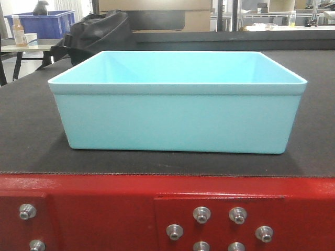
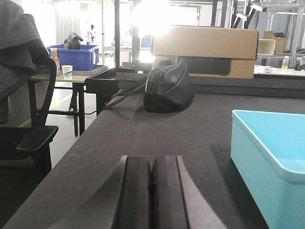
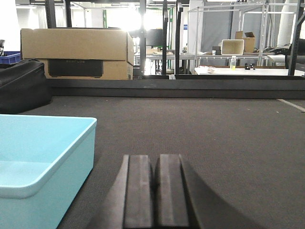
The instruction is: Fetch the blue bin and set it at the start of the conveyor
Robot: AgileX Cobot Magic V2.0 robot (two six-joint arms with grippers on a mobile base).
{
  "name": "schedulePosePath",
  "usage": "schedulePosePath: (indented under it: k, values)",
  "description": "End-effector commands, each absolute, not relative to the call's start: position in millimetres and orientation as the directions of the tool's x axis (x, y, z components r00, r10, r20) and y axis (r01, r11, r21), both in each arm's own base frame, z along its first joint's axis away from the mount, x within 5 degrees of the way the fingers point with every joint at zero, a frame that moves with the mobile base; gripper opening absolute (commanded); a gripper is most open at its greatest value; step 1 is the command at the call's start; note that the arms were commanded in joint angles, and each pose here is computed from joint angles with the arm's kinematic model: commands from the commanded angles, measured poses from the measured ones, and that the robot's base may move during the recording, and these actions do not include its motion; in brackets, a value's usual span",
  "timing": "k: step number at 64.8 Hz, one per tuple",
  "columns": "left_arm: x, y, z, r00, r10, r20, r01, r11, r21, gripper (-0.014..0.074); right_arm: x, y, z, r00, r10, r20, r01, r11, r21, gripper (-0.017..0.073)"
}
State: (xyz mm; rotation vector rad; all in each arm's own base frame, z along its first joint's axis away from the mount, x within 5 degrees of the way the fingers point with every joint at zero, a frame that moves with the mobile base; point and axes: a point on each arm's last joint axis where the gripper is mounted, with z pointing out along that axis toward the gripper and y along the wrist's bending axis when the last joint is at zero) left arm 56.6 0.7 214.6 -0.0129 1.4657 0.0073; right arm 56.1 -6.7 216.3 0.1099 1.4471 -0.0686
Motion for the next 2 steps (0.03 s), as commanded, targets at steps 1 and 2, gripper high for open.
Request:
schedulePosePath:
  k: [1, 2]
  values:
    - [55.7, 0.8, 217.0, 0.129, -0.006, -0.992, -0.014, 1.000, -0.008, -0.0111, 55.0, -6.6, 219.4, 0.158, 0.012, -0.987, 0.113, 0.993, 0.030, -0.0162]
    - [55.7, 0.8, 217.0, 0.129, -0.006, -0.992, -0.014, 1.000, -0.008, -0.0111, 55.0, -6.6, 219.4, 0.158, 0.012, -0.987, 0.113, 0.993, 0.030, -0.0162]
